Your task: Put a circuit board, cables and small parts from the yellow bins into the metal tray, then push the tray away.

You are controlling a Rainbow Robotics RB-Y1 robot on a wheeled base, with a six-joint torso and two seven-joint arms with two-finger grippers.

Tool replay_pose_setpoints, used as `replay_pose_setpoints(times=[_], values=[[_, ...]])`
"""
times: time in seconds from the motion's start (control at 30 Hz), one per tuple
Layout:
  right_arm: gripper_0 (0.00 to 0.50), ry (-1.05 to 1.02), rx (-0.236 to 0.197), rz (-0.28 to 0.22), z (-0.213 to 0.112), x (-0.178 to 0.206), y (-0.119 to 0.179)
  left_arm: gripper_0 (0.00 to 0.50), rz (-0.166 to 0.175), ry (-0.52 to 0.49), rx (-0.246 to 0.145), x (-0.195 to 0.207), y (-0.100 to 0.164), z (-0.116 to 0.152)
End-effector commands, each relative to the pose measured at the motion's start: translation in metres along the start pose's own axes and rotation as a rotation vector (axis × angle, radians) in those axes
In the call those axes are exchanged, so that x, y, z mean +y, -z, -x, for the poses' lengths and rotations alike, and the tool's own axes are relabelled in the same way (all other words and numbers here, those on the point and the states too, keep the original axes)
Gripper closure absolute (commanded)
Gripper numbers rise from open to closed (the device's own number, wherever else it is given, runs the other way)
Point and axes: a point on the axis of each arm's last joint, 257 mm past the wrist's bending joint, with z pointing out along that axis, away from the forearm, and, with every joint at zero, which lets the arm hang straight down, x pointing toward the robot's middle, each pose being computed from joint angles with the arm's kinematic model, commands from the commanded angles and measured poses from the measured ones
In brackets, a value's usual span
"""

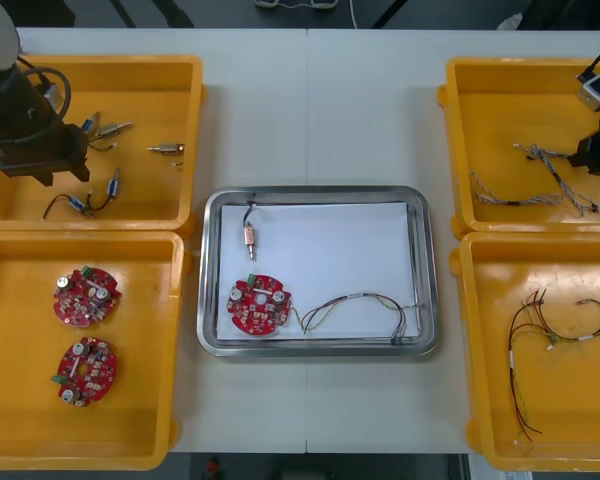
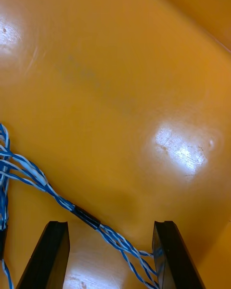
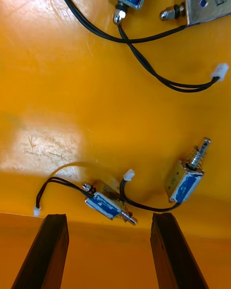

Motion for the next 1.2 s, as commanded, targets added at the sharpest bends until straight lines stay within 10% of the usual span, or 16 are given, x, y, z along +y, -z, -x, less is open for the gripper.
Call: replay_pose_setpoints(times=[0.03,1.03,1.2], values=[[0.000,0.013,-0.022,-0.010,0.015,-0.001,0.002,0.000,0.010,0.016,-0.042,0.010,0.016,0.017],[0.000,-0.009,0.012,0.000,-0.023,0.019,-0.024,0.000,0.015,0.021,-0.019,0.020,-0.036,-0.010],[0.370,-0.010,0.018,0.005,-0.027,0.021,-0.026,0.000,0.011,0.021,-0.024,0.021,-0.042,-0.012]])
